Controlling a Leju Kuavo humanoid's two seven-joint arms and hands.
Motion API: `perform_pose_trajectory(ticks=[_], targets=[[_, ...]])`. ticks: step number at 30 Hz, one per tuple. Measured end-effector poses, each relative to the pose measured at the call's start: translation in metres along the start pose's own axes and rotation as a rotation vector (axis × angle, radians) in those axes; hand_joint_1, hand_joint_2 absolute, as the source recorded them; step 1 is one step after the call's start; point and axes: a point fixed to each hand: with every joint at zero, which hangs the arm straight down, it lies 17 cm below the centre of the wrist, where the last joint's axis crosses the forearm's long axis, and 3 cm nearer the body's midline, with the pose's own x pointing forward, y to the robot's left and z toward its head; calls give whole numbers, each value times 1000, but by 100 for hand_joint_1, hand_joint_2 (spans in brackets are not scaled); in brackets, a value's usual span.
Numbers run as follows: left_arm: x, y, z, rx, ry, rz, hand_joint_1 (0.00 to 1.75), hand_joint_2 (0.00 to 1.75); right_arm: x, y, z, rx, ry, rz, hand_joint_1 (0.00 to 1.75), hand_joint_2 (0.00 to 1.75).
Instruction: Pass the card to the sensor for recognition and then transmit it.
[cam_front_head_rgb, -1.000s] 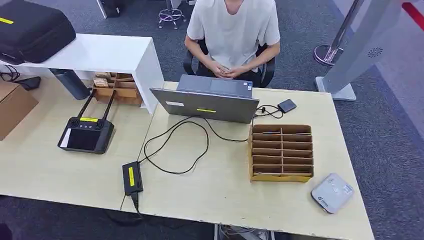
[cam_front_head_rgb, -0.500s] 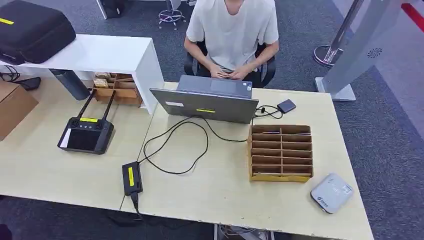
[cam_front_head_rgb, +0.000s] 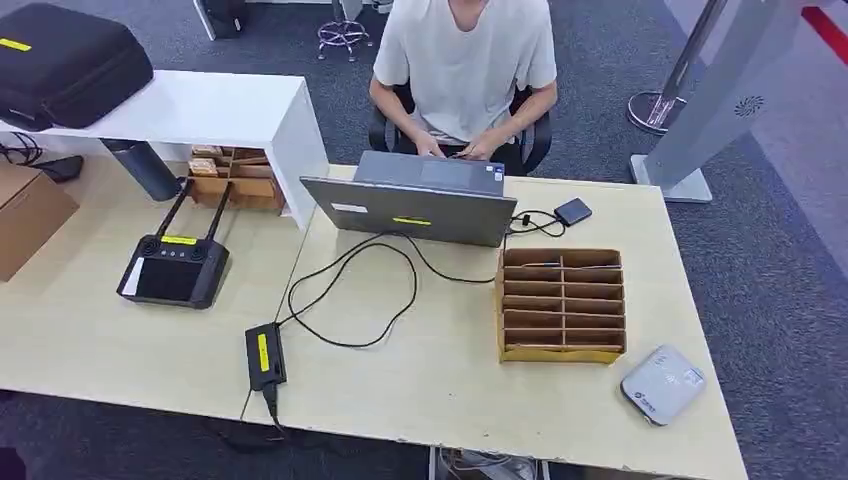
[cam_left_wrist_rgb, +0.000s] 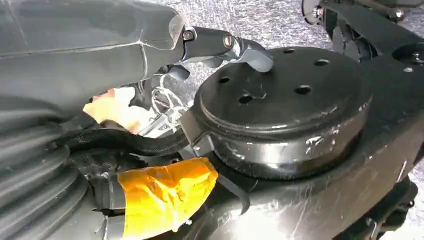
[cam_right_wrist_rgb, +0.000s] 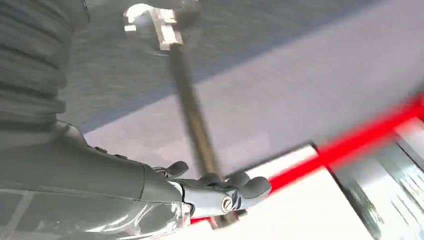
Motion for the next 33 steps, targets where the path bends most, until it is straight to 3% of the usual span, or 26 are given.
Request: perform_pose_trajectory(ticks=[6, 14, 21, 24, 28, 33], targets=[[-1, -2, 3, -11, 1, -8, 0, 175, 24, -23, -15, -95, -29, -88, 0, 175], [-1, -5, 5, -54, 4, -66, 0, 175, 72, -70, -40, -280, -65, -381, 0, 175], [0, -4, 4, -47, -5, -121, 0, 175, 141, -78, -81, -130, -135, -530, 0, 175], [1, -3, 4, -40, -10, -143, 0, 175, 189, -76, -94, -51, -208, -530, 0, 175], [7, -4, 2, -30, -18, -180, 0, 175, 284, -74, -109, 14, -340, -469, 0, 175], [8, -10, 1, -39, -16, -220, 0, 175, 374, -64, -102, 31, -475, -419, 0, 175]])
